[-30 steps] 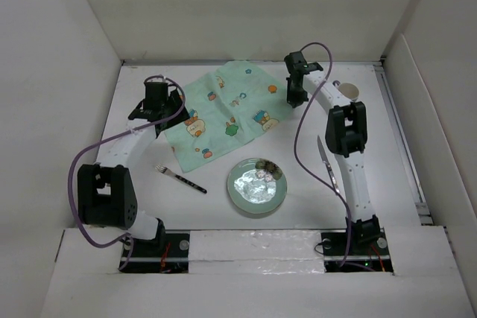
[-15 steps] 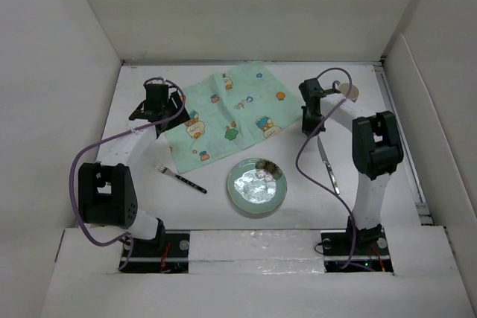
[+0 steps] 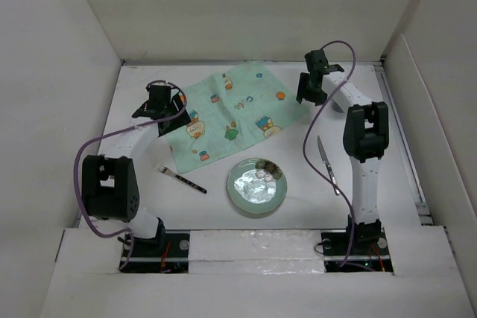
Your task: Set the dinner table for one person
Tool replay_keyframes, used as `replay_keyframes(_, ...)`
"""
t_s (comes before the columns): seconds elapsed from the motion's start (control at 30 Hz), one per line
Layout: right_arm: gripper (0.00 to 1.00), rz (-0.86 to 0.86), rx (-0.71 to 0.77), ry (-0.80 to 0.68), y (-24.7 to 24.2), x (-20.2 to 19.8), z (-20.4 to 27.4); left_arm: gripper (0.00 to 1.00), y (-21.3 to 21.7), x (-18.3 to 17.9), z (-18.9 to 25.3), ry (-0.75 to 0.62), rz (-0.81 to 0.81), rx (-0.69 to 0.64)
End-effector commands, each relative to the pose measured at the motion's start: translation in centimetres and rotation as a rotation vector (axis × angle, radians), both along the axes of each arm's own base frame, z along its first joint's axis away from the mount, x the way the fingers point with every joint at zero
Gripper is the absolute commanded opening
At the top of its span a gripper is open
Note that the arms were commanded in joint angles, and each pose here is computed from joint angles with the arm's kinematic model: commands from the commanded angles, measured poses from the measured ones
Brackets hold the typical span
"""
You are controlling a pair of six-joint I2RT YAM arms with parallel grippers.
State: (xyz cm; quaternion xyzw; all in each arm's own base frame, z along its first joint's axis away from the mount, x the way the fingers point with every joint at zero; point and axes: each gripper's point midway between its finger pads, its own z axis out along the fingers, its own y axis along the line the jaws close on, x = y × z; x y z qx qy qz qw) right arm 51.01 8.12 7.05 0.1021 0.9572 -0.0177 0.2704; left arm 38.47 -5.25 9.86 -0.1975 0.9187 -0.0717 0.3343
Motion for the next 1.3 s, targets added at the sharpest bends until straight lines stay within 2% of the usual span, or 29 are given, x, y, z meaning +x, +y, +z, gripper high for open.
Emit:
replay_keyframes(0.0, 0.65, 0.001, -0.02, 0.07, -0.6, 0.8, -1.0, 0.61, -0.3, 0.2, 3.6, -0.103, -0.008, -0.021)
replay_keyframes(0.13, 0.62, 0.017, -0.006, 0.161, 0.0, 0.4, -2.8, 0.61, -0.2, -0.1, 4.5, -0.124, -0.007, -0.02)
replay_keyframes(0.3, 0.47, 0.058, 0.039, 0.19, 0.9, -0.4, -3.3, 0.61, 0.0, 0.2, 4.2, -0.129, 0.009, -0.015)
replay_keyframes(0.33, 0.36, 0.064, 0.048, 0.203, 1.0, -0.7, -3.4, 0.6, 0.1, 0.3, 4.1, -0.126, 0.011, -0.012)
replay_keyframes(0.43, 0.15, 0.07, 0.048, 0.23, 0.9, -1.8, -3.9, 0.6, 0.4, 0.5, 3.1, -0.107, 0.027, 0.005)
replay_keyframes(0.57, 0.0, 0.068, 0.054, 0.221, 0.7, -3.2, -3.8, 0.58, 0.4, 0.6, 1.8, -0.058, 0.065, -0.012)
replay_keyframes(0.63, 0.0, 0.015, 0.079, 0.115, 0.0, -3.8, -1.0, 0.58, 0.1, 0.8, 0.7, -0.027, 0.08, -0.037)
replay_keyframes(0.67, 0.0, 0.015, 0.079, 0.115, 0.0, -3.8, -1.0, 0.58, 0.0, 0.9, 0.8, -0.03, 0.079, -0.042)
replay_keyframes(0.7, 0.0, 0.009, 0.09, 0.149, 0.0, -5.7, -2.2, 0.58, -0.2, 1.0, 0.4, -0.02, 0.074, -0.046)
replay_keyframes(0.77, 0.0, -0.015, 0.134, 0.097, 0.0, -6.3, -1.6, 0.58, -0.3, 1.1, -0.3, 0.001, 0.071, -0.047)
replay_keyframes(0.8, 0.0, -0.021, 0.146, 0.102, -0.1, -8.3, -1.6, 0.58, -0.2, 1.1, -1.2, 0.028, 0.072, -0.035)
replay_keyframes(0.9, 0.0, -0.041, 0.19, 0.075, 0.0, -10.8, -1.6, 0.58, 0.3, 1.6, -1.9, 0.055, 0.071, 0.002)
replay_keyframes(1.03, 0.0, -0.04, 0.23, 0.054, 0.0, -12.9, -1.7, 0.58, 1.0, 2.6, -2.8, 0.092, 0.075, 0.059)
replay_keyframes(1.27, 0.0, -0.008, 0.235, 0.051, -0.2, -13.6, -2.5, 0.58, 2.5, 4.2, -4.2, 0.146, 0.086, 0.163)
